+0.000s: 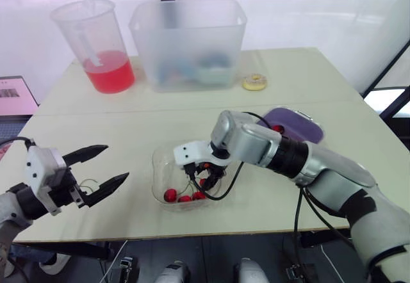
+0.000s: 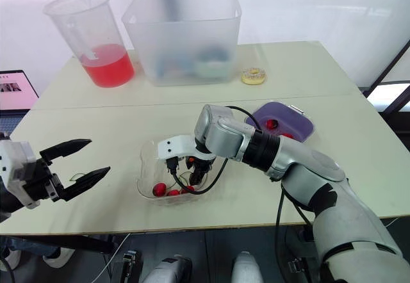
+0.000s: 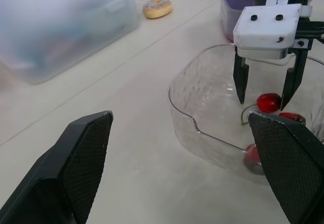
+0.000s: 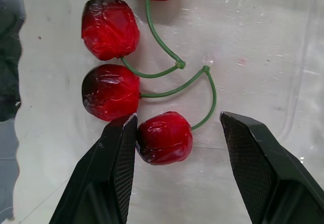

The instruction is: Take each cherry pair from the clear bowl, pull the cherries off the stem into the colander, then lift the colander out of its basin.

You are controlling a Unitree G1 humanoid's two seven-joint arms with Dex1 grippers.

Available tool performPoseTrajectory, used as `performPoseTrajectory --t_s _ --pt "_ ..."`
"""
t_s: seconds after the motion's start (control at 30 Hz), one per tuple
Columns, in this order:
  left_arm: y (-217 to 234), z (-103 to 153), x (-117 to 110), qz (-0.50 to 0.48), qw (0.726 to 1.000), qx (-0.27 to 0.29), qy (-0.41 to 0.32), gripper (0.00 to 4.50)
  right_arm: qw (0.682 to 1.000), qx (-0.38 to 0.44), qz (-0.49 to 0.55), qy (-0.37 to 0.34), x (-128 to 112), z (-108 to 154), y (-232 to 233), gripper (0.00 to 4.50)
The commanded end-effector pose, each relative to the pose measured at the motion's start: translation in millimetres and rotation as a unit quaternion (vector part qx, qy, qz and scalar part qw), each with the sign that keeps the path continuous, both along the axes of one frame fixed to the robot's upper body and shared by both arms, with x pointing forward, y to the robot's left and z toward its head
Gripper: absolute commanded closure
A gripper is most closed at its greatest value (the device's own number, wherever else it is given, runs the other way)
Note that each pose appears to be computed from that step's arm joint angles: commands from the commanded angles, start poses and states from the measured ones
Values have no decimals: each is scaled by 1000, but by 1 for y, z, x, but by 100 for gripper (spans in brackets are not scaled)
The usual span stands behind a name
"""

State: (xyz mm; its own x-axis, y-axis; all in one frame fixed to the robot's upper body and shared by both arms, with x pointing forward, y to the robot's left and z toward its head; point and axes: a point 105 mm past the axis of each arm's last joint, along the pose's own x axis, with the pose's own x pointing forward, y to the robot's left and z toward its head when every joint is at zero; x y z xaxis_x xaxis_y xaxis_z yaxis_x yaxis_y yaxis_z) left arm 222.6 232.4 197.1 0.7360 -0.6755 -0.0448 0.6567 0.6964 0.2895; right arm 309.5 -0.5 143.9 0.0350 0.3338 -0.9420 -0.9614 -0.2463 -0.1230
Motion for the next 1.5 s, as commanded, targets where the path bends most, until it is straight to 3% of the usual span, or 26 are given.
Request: performPoseTrajectory --t_s 0.03,0.1,0.2,0.4,0.67,0.9,1.17,1.5 --pt "-5 8 -3 -12 1000 -3 -17 0 1000 -3 17 -5 -4 4 3 201" --pt "-5 9 -2 -11 1000 -3 -19 0 1000 -5 17 -8 -4 4 3 246" --pt "-7 9 -1 -15 1000 -3 -18 0 1000 -8 14 -12 -3 5 3 392" --pt "-9 8 1 -21 1000 -2 -17 0 1000 1 17 -16 -4 11 7 392" --pt "-12 9 7 -30 999 -1 -19 0 997 71 18 -38 0 45 20 392" --pt "-16 9 14 -44 999 0 -18 0 998 44 -1 -48 6 37 13 392" --pt "-29 10 20 -79 997 -5 -20 0 998 -2 -36 -50 1 25 5 15" --pt "-35 6 25 -90 996 -9 -24 0 994 -49 -87 -52 8 10 -6 15"
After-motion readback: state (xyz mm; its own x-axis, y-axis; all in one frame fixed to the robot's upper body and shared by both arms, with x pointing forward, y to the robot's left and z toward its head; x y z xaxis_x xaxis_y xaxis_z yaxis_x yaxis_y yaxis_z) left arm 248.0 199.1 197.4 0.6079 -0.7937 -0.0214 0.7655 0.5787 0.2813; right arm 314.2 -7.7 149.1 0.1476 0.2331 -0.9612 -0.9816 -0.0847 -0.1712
